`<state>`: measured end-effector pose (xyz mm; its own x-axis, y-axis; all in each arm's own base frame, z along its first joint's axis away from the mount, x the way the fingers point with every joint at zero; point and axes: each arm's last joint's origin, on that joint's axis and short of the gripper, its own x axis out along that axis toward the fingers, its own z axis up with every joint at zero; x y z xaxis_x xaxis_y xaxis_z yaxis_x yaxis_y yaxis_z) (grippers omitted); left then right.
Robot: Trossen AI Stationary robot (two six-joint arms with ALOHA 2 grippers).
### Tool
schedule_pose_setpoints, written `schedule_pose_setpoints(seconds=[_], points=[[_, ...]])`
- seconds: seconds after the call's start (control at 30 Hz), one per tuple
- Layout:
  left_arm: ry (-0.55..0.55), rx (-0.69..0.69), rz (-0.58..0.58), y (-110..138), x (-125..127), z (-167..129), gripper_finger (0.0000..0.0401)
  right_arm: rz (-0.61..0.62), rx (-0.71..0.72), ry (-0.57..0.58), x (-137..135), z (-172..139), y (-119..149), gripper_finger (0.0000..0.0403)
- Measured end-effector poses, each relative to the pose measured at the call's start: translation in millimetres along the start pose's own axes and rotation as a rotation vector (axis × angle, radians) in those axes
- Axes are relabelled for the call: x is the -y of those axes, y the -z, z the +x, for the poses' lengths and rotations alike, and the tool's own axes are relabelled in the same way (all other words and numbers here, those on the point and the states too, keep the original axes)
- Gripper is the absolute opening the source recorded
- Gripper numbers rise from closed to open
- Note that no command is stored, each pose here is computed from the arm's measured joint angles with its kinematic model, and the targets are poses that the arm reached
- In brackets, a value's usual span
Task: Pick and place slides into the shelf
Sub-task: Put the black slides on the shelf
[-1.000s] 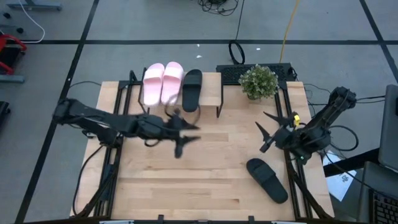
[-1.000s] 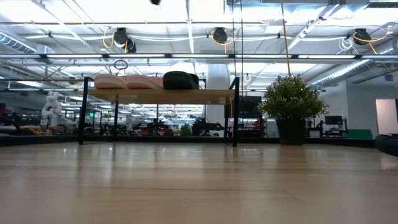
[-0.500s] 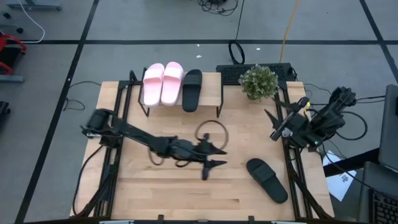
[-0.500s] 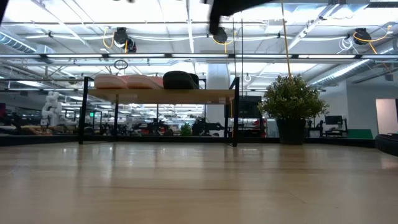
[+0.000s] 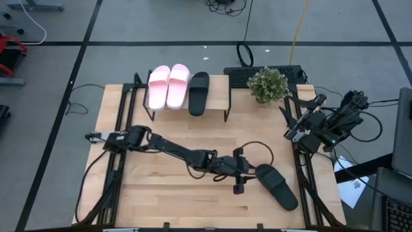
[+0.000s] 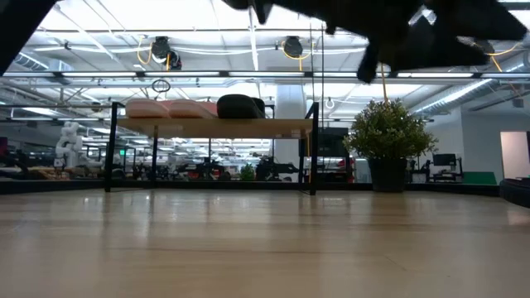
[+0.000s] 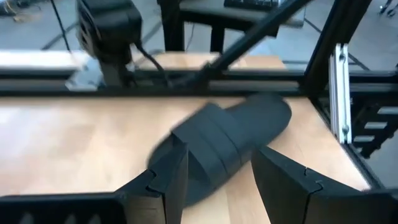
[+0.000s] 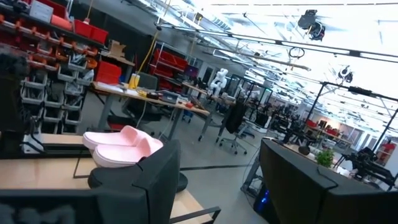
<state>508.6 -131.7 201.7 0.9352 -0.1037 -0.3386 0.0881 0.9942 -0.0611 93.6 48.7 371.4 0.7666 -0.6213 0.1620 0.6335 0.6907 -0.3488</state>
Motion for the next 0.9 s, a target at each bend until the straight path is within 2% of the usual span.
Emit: schedule_pose_setpoints(seconds=[0.23, 0.4, 0.53, 0.9], points=[[0.040, -0.027, -0.111, 27.5, -9.2, 21.3, 0.0175, -0.001, 0.001, 0.000, 0.1, 0.0, 0.0, 0.0210], [0.036, 0.009, -0.130, 38.2, -21.2, 32.1, 0.0175, -0.001, 0.002, 0.000, 0.1, 0.0, -0.1, 0.0210], [0.088, 0.046, -0.152, 44.5, -25.8, 39.9, 0.0175, 0.004, 0.002, 0.000, 0.1, 0.0, -0.1, 0.0210], [0.080, 0.069, -0.092, 58.5, -26.7, 48.2, 0.0175, 0.010, 0.075, -0.028, -0.8, -0.1, -2.2, 0.0210]])
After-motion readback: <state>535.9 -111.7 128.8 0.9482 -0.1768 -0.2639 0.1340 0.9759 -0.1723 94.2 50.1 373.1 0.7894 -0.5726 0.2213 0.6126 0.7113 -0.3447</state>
